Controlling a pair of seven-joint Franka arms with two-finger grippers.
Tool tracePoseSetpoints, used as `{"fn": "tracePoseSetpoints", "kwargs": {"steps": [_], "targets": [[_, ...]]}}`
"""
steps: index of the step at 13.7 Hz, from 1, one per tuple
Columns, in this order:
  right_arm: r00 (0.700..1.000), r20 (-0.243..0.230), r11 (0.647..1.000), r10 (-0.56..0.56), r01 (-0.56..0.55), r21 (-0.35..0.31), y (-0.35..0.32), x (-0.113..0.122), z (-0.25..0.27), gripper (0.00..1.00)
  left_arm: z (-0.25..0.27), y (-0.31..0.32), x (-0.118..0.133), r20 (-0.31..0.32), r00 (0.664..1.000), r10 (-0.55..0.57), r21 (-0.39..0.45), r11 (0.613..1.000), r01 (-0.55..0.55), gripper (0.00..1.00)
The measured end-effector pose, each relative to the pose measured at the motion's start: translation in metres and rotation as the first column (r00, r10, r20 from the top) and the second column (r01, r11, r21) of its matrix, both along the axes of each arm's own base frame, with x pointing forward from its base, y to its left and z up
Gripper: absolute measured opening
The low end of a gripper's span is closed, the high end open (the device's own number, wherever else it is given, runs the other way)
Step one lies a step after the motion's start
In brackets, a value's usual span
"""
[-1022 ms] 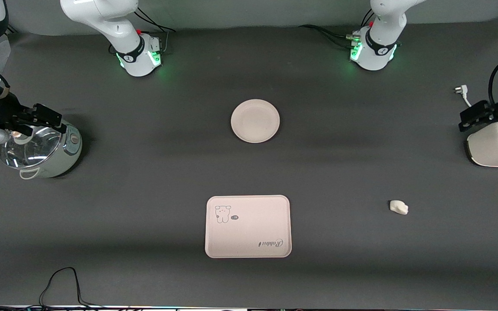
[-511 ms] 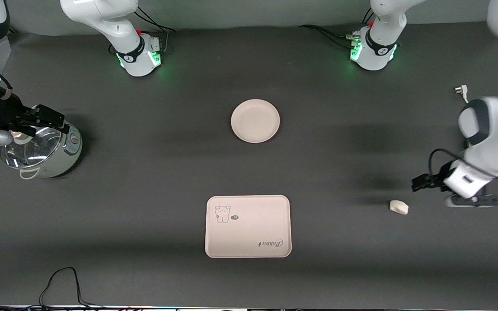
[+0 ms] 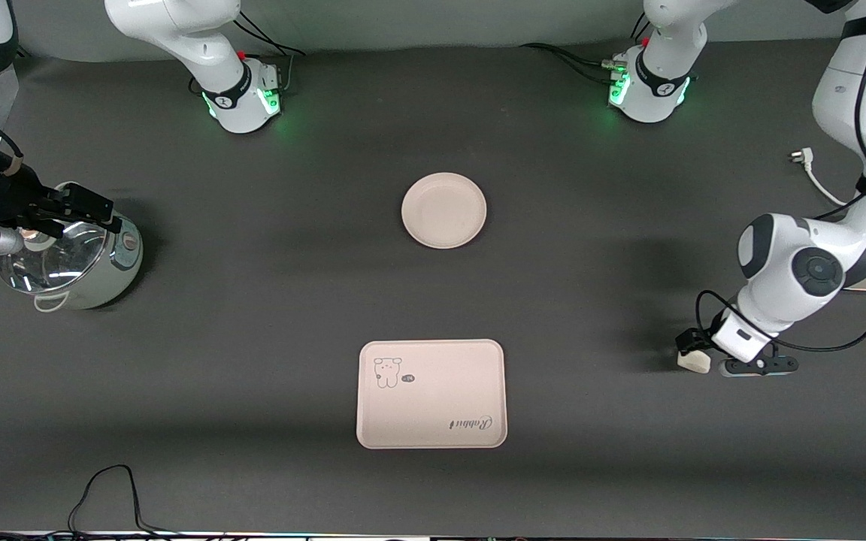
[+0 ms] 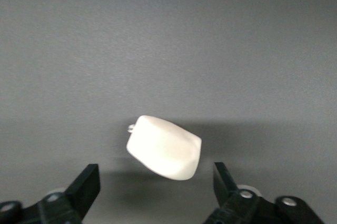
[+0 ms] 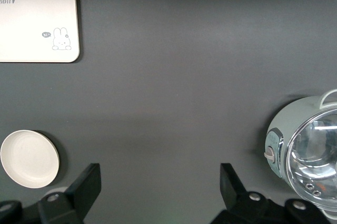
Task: Place bun in plate and plate on tray
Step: 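Close the left gripper on the white bun and lift it, then carry the bun with the left gripper over the white plate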
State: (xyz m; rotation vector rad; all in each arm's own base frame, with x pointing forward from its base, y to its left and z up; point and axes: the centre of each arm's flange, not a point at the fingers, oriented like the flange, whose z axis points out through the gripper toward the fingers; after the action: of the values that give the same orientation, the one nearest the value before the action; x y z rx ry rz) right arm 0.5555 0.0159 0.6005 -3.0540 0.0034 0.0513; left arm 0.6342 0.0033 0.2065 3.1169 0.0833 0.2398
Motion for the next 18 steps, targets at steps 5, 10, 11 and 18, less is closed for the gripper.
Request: {"fn": "tracePoseSetpoints", "kwargs": {"steps": [5, 10, 11, 18], "targets": [[1.0, -0.003, 1.0, 0.0, 0.0, 0.0, 0.0, 0.0, -0.001, 1.0, -0.008, -0.002, 0.005, 0.002, 1.0, -0.001, 0.01, 1.0, 0.001, 0.31], [1.0, -0.015, 1.0, 0.0, 0.0, -0.001, 0.0, 0.001, -0.006, 1.0, 0.005, -0.011, 0.011, 0.014, 0.999, 0.052, 0.005, 0.999, -0.052, 0.09], [1.0, -0.017, 1.0, 0.0, 0.0, -0.002, 0.0, 0.002, -0.008, 1.0, 0.017, -0.027, 0.012, -0.007, 0.997, 0.082, 0.014, 0.997, -0.082, 0.09], [0.999, -0.042, 1.0, -0.002, 0.002, -0.002, -0.003, 0.0, -0.01, 1.0, 0.196, -0.272, -0.07, -0.211, 0.906, 0.366, 0.053, 0.93, -0.363, 0.07]]}}
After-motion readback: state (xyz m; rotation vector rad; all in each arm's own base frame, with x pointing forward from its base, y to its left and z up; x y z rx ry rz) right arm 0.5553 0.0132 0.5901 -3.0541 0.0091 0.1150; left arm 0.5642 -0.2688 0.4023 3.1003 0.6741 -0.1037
